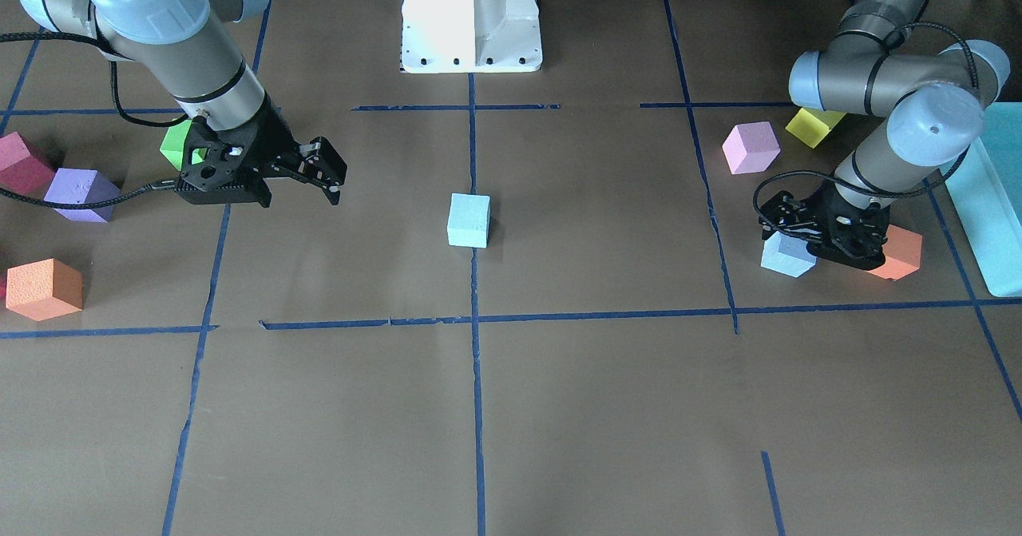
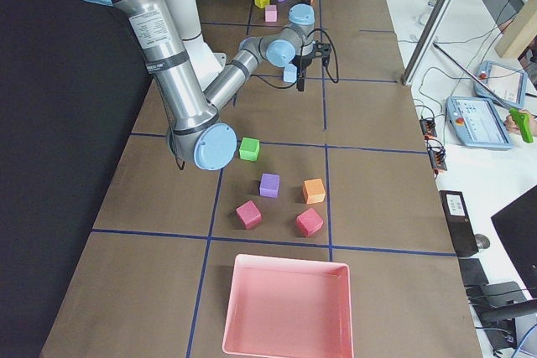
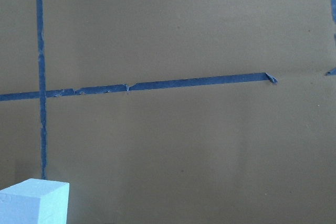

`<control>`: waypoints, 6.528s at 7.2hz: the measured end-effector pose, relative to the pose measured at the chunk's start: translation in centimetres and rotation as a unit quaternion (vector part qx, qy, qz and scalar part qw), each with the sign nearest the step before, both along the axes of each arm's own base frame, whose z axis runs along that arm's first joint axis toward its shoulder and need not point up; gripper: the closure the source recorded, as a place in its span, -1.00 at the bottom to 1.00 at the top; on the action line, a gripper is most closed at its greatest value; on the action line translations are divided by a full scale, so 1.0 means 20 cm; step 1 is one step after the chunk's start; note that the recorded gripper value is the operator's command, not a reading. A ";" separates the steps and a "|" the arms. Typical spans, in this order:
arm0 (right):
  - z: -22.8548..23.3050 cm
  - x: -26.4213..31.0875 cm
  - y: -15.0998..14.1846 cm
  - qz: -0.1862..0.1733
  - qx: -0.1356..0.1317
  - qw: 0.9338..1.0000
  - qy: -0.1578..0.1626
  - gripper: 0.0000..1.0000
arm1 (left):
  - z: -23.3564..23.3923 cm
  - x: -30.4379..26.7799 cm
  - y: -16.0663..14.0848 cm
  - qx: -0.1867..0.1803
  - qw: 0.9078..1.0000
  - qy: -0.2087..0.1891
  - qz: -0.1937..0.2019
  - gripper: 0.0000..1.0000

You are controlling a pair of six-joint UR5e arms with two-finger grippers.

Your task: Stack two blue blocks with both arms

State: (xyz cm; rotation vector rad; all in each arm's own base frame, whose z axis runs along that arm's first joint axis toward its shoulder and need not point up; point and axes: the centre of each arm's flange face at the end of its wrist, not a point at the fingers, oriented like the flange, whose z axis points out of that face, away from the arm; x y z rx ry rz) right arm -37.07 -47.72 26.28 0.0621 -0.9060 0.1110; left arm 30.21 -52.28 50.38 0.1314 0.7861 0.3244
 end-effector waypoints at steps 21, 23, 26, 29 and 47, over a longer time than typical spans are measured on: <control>0.55 0.95 -0.10 -0.021 0.023 0.999 0.014 -1.00 | -1.77 1.41 0.13 -0.074 0.991 0.048 -0.096 0.49; 0.56 0.95 -0.10 -0.022 0.022 0.999 0.015 -1.00 | -1.78 1.45 0.18 -0.085 0.991 0.046 -0.097 0.49; 0.56 0.95 -0.10 -0.022 0.022 0.999 0.015 -1.00 | -1.80 1.51 0.26 -0.091 0.990 0.032 -0.104 0.48; 0.56 0.95 -0.10 -0.022 0.023 0.999 0.014 -1.00 | -1.87 1.50 0.27 -0.086 0.990 0.039 -0.105 0.49; 0.60 0.97 -0.10 -0.023 0.020 0.999 0.019 -1.00 | -1.81 0.84 0.42 -0.030 0.985 0.110 -0.128 -1.00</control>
